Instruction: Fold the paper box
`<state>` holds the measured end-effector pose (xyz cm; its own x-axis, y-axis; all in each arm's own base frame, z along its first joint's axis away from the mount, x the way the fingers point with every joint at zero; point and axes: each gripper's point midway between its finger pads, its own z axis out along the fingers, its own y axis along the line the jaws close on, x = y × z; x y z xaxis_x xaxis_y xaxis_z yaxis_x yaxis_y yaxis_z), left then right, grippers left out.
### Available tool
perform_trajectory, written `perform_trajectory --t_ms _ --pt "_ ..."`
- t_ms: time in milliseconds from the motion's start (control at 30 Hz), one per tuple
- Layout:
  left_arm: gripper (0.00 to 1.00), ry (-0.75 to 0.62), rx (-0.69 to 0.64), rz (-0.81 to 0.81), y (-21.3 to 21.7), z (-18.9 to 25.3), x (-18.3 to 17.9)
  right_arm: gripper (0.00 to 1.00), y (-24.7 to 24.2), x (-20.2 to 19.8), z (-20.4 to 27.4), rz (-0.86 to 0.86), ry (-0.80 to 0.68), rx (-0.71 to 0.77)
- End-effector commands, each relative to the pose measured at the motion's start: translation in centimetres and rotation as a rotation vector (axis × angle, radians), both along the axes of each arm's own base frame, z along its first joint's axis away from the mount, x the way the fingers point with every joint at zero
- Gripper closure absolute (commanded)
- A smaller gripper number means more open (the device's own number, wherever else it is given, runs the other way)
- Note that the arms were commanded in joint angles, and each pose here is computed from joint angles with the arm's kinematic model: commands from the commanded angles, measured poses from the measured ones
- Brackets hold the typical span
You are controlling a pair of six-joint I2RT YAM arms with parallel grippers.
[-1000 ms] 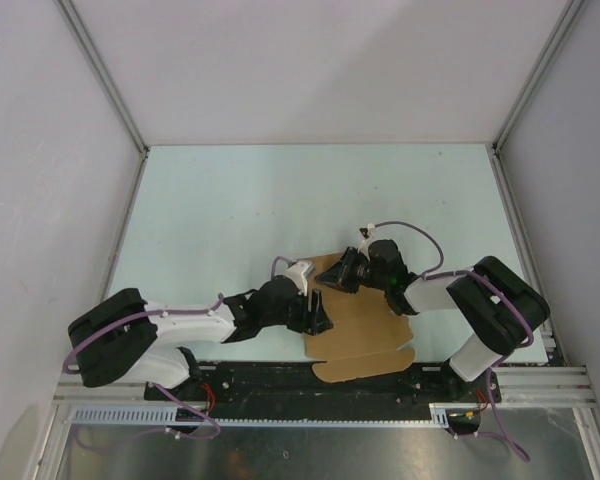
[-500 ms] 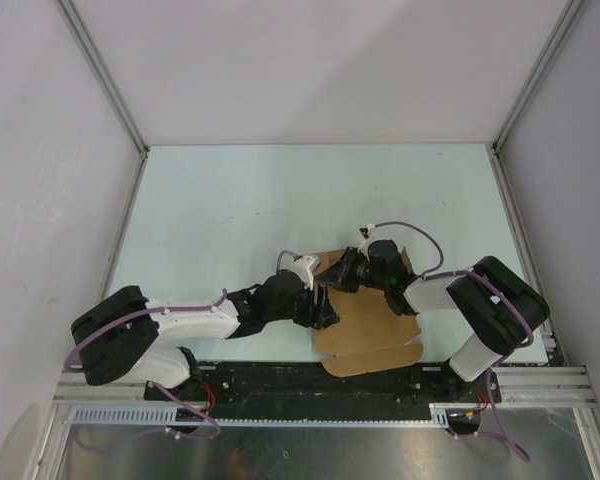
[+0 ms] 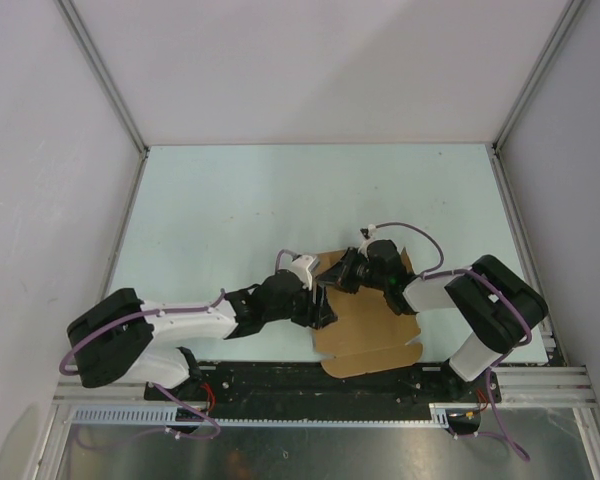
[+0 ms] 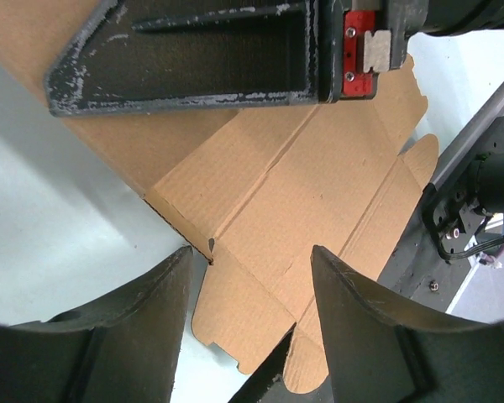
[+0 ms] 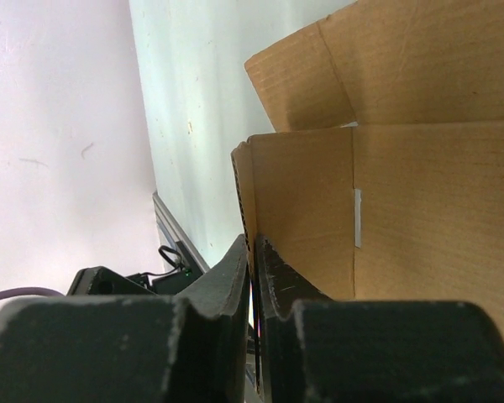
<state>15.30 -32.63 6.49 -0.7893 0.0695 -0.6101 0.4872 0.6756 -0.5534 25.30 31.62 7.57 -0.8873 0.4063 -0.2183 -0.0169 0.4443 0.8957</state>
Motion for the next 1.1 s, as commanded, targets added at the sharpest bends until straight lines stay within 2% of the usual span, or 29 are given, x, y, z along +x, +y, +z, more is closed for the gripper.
perform_trajectory --t_ms 0,1067 --pt "0.36 -0.082 -0.033 -0.002 -0.9 2.6 1.1 0.90 0.1 1.2 1.8 -0.017 -0.054 0.012" --pt "0.37 -0.090 0.005 -0.052 -3.6 1.6 2.0 0.91 -0.3 1.3 1.0 -0.008 -0.030 0.008"
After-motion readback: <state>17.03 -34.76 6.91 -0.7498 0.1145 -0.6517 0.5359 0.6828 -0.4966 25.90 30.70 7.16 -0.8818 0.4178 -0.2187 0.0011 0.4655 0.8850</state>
